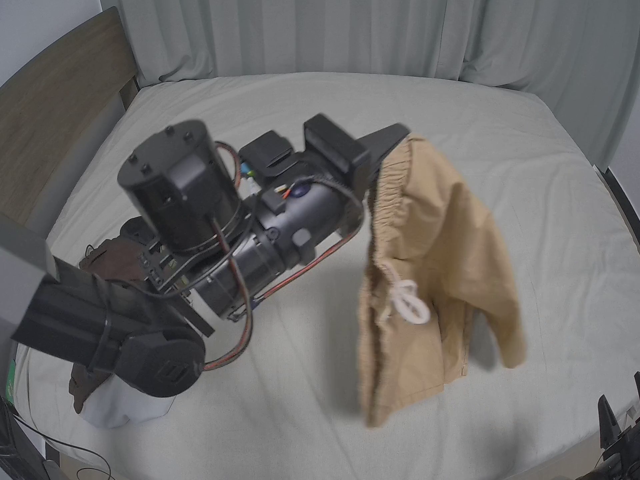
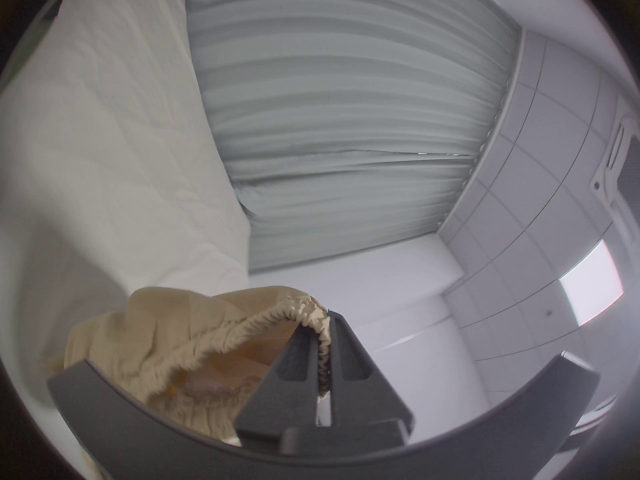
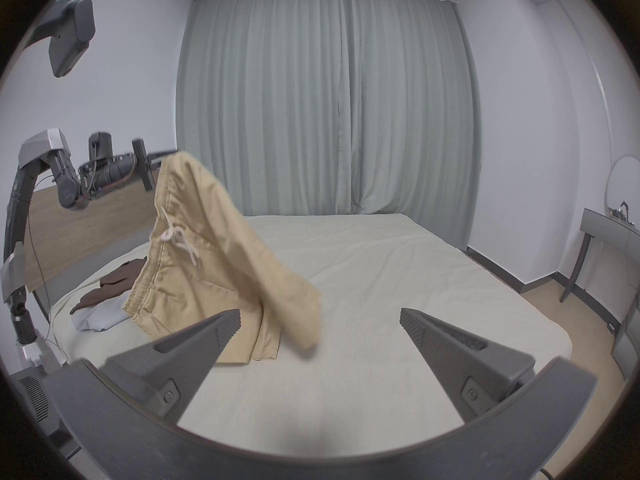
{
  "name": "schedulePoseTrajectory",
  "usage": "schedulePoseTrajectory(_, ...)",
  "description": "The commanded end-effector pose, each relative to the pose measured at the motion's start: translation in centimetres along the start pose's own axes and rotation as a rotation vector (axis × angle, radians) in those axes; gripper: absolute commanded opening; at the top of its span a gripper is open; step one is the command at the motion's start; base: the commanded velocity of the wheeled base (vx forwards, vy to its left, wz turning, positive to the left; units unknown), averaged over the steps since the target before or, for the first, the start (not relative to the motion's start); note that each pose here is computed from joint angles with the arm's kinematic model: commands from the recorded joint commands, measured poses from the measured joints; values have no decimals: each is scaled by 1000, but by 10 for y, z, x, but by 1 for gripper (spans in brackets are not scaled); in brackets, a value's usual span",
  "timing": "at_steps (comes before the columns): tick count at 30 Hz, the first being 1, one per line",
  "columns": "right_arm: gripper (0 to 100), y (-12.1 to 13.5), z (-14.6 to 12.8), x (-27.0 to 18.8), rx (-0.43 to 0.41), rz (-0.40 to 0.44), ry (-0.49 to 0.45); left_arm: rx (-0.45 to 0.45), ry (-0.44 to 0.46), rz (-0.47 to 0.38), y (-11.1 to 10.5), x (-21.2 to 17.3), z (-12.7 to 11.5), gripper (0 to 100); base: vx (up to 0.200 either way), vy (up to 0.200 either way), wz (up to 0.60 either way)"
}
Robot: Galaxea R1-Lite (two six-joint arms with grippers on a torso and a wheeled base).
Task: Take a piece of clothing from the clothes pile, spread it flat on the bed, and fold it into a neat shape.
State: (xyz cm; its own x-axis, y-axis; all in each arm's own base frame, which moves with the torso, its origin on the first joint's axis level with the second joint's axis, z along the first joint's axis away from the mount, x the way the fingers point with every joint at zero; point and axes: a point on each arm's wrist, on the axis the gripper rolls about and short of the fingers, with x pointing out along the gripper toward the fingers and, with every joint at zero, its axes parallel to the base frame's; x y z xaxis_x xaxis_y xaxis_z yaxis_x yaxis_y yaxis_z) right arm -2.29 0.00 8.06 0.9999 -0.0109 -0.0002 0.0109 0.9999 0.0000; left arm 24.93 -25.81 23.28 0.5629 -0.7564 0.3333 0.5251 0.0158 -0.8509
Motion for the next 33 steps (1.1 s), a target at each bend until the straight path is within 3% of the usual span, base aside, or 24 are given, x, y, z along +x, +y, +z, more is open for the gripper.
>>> schedulePoseTrajectory(1,100,0,-5,0,0,0,3,112,-38,159,53,-33,18,0,0,0,0)
schedulePoseTrajectory(2,100,0,-5,0,0,0,3,112,-38,159,53,-33,18,0,0,0,0)
schedulePoseTrajectory(5,100,0,-5,0,2,0,3,182,-18,235,85,-63,13,0,0,0,0)
schedulePoseTrajectory(8,100,0,-5,0,2,0,3,205,-29,253,101,-75,11,0,0,0,0)
schedulePoseTrajectory(10,100,0,-5,0,0,0,3,228,-30,312,114,-85,15,0,0,0,0)
schedulePoseTrajectory(16,100,0,-5,0,0,0,3,241,-60,353,122,-94,28,0,0,0,0)
schedulePoseTrajectory(27,100,0,-5,0,-5,2,4,396,-111,483,147,-116,57,0,0,0,0)
schedulePoseTrajectory(33,100,0,-5,0,-5,2,3,501,-75,545,163,-125,60,0,0,0,0)
